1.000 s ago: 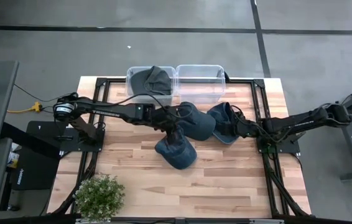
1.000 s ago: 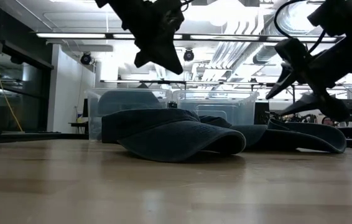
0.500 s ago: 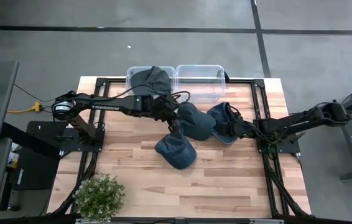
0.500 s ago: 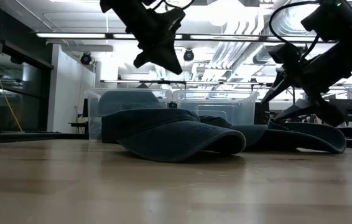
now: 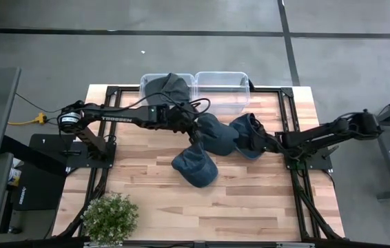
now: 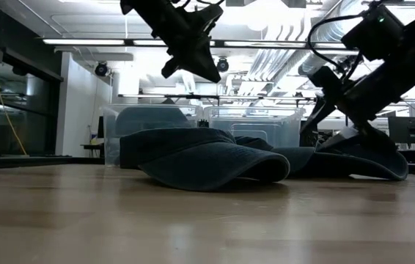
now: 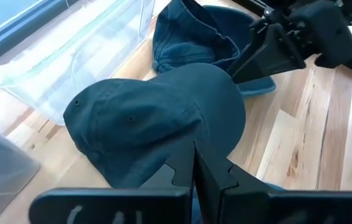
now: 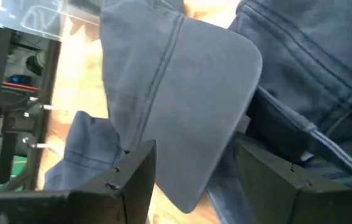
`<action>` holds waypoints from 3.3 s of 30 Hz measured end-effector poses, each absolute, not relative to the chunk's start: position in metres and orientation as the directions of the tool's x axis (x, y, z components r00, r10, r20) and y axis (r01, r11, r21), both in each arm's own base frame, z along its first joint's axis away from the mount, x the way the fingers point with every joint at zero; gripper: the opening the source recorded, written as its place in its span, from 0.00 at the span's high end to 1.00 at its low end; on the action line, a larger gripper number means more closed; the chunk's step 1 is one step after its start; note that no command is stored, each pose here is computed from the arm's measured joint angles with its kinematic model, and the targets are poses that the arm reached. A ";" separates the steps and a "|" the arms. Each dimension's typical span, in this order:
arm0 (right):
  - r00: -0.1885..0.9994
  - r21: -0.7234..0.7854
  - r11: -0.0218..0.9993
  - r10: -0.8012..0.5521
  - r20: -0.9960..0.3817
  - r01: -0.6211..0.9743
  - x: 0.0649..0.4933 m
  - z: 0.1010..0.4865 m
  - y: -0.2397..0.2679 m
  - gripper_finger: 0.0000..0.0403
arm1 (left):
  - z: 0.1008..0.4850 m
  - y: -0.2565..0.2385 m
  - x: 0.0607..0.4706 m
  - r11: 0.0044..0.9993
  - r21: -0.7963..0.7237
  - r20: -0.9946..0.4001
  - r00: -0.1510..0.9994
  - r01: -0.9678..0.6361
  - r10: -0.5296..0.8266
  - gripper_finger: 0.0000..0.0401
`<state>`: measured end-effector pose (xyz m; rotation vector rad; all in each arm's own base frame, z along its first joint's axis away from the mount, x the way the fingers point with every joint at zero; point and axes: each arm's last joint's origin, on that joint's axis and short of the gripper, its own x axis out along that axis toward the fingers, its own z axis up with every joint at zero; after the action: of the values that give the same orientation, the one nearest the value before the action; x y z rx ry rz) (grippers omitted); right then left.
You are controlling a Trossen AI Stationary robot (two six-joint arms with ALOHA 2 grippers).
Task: Pick & Place hat
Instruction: Put the top left blue cap into the right transparent bin
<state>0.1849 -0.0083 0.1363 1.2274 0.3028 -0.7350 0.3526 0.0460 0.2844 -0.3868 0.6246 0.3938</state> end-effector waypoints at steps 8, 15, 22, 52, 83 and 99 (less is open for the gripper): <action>0.741 0.745 0.150 -0.339 -0.579 0.650 0.192 0.130 -0.016 0.48 | 0.285 0.046 0.353 0.856 -0.229 -0.625 0.745 -0.463 0.235 1.00; 0.781 0.780 0.166 -0.320 -0.536 0.604 0.199 0.132 -0.023 0.50 | 0.284 0.045 0.353 0.860 -0.241 -0.629 0.748 -0.449 0.214 1.00; 0.780 0.772 0.175 -0.301 -0.549 0.611 0.198 0.130 -0.026 0.70 | 0.284 0.045 0.352 0.861 -0.241 -0.635 0.744 -0.447 0.209 1.00; 0.927 0.827 0.417 -0.159 -0.341 0.376 0.206 0.177 -0.013 0.99 | 0.312 0.041 0.324 0.882 -0.226 -0.634 0.749 -0.414 0.190 1.00; 0.787 0.204 0.864 -0.290 -0.545 0.460 0.215 0.344 0.004 0.99 | 0.356 0.039 0.299 0.882 -0.260 -0.533 0.820 -0.393 0.209 1.00; 0.724 -0.239 0.865 -0.500 -0.475 0.441 0.198 0.389 0.002 0.99 | 0.396 0.041 0.291 0.884 -0.169 -0.470 0.824 -0.436 0.317 1.00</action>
<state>0.1983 0.0023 0.3895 -0.1121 0.5558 -0.5200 0.2914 0.0410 0.3955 -0.2763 0.4486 0.4055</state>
